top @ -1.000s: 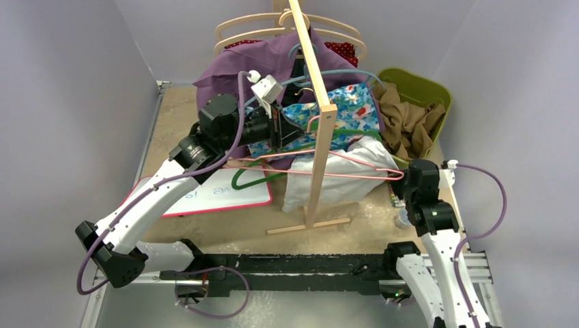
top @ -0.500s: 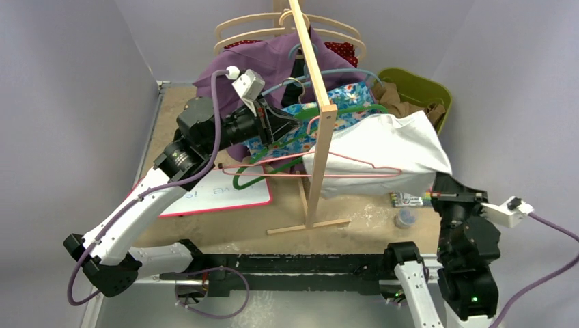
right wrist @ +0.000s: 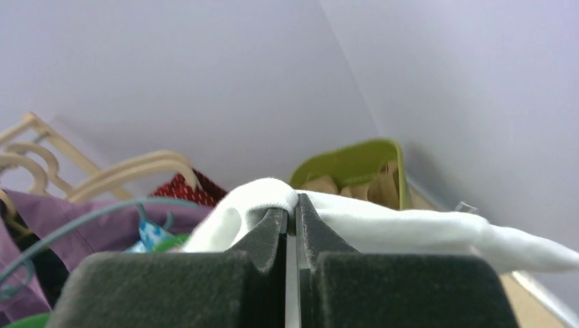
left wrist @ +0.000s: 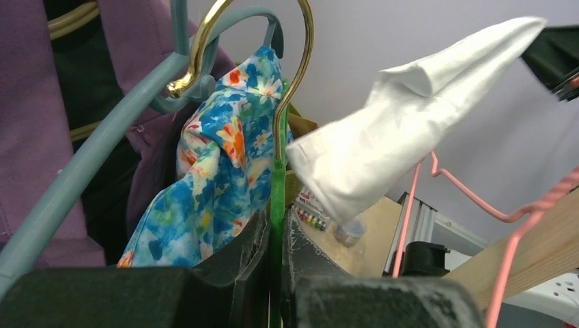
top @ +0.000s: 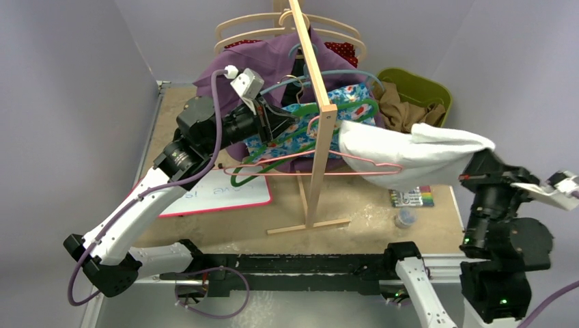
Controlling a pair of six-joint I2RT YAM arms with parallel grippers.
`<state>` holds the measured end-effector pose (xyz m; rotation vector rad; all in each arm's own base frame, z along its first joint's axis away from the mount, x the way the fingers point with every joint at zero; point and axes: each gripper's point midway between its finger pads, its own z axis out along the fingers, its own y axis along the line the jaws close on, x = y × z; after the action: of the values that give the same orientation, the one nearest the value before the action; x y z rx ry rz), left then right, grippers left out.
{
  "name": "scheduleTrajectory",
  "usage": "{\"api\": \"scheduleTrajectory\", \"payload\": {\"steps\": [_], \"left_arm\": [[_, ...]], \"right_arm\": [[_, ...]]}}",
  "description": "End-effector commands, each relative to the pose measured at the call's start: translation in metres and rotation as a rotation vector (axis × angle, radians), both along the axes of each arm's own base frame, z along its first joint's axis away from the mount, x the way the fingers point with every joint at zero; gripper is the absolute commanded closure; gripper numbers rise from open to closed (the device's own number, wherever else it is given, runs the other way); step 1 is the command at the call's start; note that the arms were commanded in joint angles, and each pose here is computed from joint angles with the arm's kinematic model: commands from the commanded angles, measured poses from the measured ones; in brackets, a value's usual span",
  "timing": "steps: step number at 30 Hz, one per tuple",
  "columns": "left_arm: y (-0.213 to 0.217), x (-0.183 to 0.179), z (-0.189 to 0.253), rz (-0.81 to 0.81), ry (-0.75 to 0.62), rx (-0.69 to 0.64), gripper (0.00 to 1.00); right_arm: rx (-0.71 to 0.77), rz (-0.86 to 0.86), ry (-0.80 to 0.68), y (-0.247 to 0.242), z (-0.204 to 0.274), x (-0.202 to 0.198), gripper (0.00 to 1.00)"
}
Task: Remove the skirt from the hanger
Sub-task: Remove the skirt from the hanger, then place the skirt in the bin.
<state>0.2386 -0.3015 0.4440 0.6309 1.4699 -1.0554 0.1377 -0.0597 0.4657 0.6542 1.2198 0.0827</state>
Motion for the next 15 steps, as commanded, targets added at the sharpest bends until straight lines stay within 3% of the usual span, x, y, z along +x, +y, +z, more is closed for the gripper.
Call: {"api": "scheduleTrajectory", "payload": {"steps": [1, 6, 10, 15], "left_arm": [[0.012, 0.003, 0.032, 0.05, -0.089, -0.069, 1.0], [0.009, 0.001, 0.029, 0.028, -0.079, -0.058, 1.0], [0.005, 0.0, 0.025, 0.008, -0.072, -0.052, 1.0], [0.004, -0.004, 0.026, -0.016, -0.07, -0.058, 1.0]], "right_arm": [[-0.149, -0.039, -0.139, -0.005, 0.078, -0.018, 1.0], [-0.215, 0.054, -0.273, 0.013, 0.111, -0.036, 1.0], [-0.23, 0.065, -0.23, 0.017, 0.12, -0.003, 1.0], [-0.221, -0.049, -0.166, -0.001, 0.139, 0.043, 1.0]]}}
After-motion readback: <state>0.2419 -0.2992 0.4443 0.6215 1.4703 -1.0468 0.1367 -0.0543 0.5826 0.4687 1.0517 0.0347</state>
